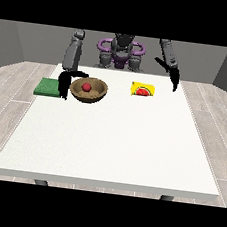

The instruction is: Pick the cup and pour the ball into the bowl, then pick the bowl and place it on the pad

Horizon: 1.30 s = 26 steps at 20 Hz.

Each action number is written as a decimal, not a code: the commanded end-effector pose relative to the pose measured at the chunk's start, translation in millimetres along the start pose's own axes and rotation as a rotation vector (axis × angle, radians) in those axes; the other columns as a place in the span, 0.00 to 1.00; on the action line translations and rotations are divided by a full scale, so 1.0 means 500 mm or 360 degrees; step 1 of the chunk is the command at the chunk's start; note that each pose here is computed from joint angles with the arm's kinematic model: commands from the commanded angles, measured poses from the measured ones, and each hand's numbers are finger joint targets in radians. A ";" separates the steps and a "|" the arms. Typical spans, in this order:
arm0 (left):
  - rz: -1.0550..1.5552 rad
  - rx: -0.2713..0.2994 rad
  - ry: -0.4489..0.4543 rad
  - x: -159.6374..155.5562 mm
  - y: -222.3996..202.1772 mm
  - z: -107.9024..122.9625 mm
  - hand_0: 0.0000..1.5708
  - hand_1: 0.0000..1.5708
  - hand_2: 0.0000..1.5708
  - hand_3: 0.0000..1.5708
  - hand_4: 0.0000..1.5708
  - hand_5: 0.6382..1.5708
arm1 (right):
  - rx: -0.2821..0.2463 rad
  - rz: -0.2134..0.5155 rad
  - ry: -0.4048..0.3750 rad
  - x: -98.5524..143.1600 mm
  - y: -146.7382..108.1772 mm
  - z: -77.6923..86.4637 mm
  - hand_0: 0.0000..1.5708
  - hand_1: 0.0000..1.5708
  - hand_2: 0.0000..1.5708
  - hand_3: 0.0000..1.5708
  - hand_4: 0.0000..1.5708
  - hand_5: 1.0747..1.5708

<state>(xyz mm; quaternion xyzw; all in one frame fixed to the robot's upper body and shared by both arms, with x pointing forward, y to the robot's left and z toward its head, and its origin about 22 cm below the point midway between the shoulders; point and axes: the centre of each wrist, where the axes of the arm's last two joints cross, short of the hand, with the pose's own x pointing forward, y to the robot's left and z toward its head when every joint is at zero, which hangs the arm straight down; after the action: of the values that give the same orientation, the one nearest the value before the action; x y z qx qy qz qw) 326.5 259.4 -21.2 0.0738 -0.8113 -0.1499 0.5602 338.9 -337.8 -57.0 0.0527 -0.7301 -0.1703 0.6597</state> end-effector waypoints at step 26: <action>0.0015 -0.0309 -0.0356 0.134 -0.059 -0.109 0.00 0.00 0.00 0.00 0.00 0.08 | -0.0620 0.1492 0.0366 0.116 -0.204 0.053 1.00 1.00 1.00 1.00 0.76 1.00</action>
<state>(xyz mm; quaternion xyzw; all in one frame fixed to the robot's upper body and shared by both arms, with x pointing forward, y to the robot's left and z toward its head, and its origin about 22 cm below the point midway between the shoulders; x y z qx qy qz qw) 351.3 210.9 53.7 0.0073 -0.8618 -0.2298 0.4521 303.8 -439.8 -22.1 -0.3591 -0.6552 0.0297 0.6640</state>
